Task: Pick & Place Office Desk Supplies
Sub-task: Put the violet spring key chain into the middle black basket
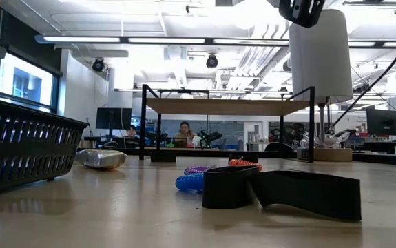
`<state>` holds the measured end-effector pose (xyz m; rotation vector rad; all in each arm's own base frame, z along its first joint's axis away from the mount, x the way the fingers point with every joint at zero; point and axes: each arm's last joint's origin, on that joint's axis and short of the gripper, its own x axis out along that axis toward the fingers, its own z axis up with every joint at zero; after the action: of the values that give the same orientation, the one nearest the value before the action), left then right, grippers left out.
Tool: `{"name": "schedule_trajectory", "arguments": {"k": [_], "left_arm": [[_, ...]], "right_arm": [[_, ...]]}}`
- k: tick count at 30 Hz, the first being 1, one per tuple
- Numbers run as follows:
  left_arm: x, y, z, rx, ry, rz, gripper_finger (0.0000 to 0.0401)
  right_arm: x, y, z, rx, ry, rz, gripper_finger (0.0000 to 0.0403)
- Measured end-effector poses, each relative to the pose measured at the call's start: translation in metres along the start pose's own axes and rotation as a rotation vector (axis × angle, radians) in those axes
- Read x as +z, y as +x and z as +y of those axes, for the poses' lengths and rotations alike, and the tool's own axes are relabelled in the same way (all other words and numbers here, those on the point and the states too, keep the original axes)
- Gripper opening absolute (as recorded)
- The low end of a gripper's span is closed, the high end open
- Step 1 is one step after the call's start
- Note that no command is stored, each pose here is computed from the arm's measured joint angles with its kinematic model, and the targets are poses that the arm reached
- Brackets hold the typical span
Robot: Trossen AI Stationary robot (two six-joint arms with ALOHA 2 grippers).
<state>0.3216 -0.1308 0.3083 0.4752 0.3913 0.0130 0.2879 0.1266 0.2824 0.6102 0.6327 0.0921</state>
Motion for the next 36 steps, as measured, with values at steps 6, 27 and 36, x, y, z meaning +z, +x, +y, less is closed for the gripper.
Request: {"name": "schedule_trajectory", "arguments": {"k": [6, 27, 36], "left_arm": [[0.003, 0.000, 0.001, 0.008, 0.100, -0.030, 0.0117], [0.002, 0.001, 0.003, 0.014, 0.292, -0.020, 0.0117], [-0.001, 0.005, 0.010, 0.004, 0.305, -0.013, 0.0117]], "right_arm": [[0.008, 0.001, -0.009, -0.033, 0.036, -0.022, 0.0004], [0.039, 0.000, -0.043, 0.071, 0.173, 0.060, 0.0004], [0.043, -0.001, -0.048, 0.120, 0.188, 0.102, 0.0004]]}}
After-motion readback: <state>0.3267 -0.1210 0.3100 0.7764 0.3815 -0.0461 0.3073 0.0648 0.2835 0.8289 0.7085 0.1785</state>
